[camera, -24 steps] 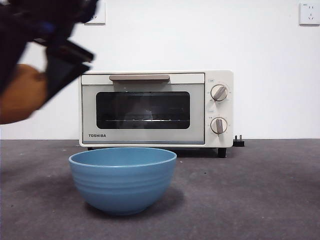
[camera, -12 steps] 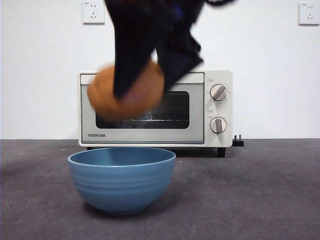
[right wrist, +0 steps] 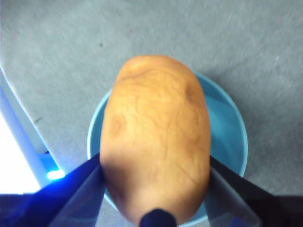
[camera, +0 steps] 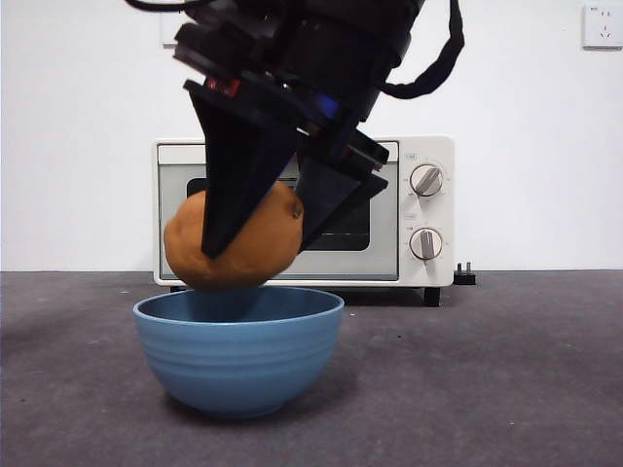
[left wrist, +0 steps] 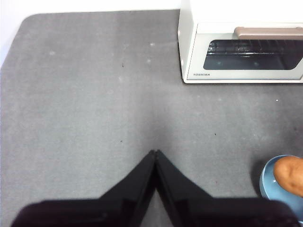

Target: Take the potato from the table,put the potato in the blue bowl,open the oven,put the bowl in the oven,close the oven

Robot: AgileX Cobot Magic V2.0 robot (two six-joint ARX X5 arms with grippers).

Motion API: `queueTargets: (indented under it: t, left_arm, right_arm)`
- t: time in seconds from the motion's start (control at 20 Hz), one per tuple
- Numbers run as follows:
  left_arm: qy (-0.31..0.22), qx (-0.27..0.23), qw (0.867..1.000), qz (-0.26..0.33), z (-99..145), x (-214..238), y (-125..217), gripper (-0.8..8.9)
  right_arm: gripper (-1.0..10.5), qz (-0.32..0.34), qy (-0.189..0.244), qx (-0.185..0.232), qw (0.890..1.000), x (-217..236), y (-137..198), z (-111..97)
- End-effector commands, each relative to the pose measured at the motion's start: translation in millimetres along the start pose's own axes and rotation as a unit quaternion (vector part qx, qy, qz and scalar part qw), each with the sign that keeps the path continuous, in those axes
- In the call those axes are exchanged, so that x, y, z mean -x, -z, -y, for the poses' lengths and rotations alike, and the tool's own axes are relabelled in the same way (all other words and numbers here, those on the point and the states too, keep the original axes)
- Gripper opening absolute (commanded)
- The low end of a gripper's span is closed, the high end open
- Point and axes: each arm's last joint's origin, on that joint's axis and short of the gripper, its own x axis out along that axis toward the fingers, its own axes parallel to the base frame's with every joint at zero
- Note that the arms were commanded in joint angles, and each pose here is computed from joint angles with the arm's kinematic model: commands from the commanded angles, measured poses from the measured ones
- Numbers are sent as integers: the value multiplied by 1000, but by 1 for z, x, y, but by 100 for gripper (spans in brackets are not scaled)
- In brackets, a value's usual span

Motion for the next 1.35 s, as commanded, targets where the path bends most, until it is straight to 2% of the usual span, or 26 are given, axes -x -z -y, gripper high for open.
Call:
queueTargets:
  t: [0.05, 0.15, 0.2, 0.45, 0.5, 0.65, 0.75, 0.95, 1.15, 1.2, 1.25, 1.35]
  left_arm:
    - [10, 3, 1000, -4, 1, -3, -2, -6]
    - [22, 3, 1000, -12, 2, -7, -5, -6]
    - [26, 3, 1000, -16, 2, -9, -5, -6]
    - [27, 3, 999, -25, 2, -15, -9, -6]
    - [27, 3, 999, -25, 2, -16, -9, -6]
    - [27, 3, 999, -25, 2, -16, -9, -6]
    - [27, 3, 999, -25, 2, -16, -9, -6]
    - [39, 3, 999, -17, 3, -17, -11, -6]
    - [133, 3, 991, 0, 9, -41, -32, -6]
    - [160, 3, 987, -4, 11, -53, -39, -6]
    - [185, 4, 983, -10, 13, -67, -46, -6]
    - [221, 5, 975, -14, 16, -101, -61, -6]
  right_arm:
    - [47, -11, 5, -14, 1000, -8, 3, 1]
    - [206, -12, 8, -19, 1000, -8, 3, 3]
    - [247, -12, 7, -20, 1000, -8, 3, 5]
    - [263, -15, 5, -21, 1000, -8, 4, 5]
    - [301, -15, 5, -21, 1000, -8, 4, 5]
    - [514, -15, 5, -21, 1000, -8, 4, 5]
    - [574, -15, 5, -19, 1000, -8, 4, 5]
    - [567, -4, 5, -16, 1000, -2, 0, 4]
    - [558, 32, 8, -14, 999, 61, -14, -4]
    - [507, 50, 12, -13, 999, 80, -13, -6]
    - [397, 70, 18, -16, 997, 98, -10, -8]
    - [84, 102, 43, -30, 993, 133, 3, -11]
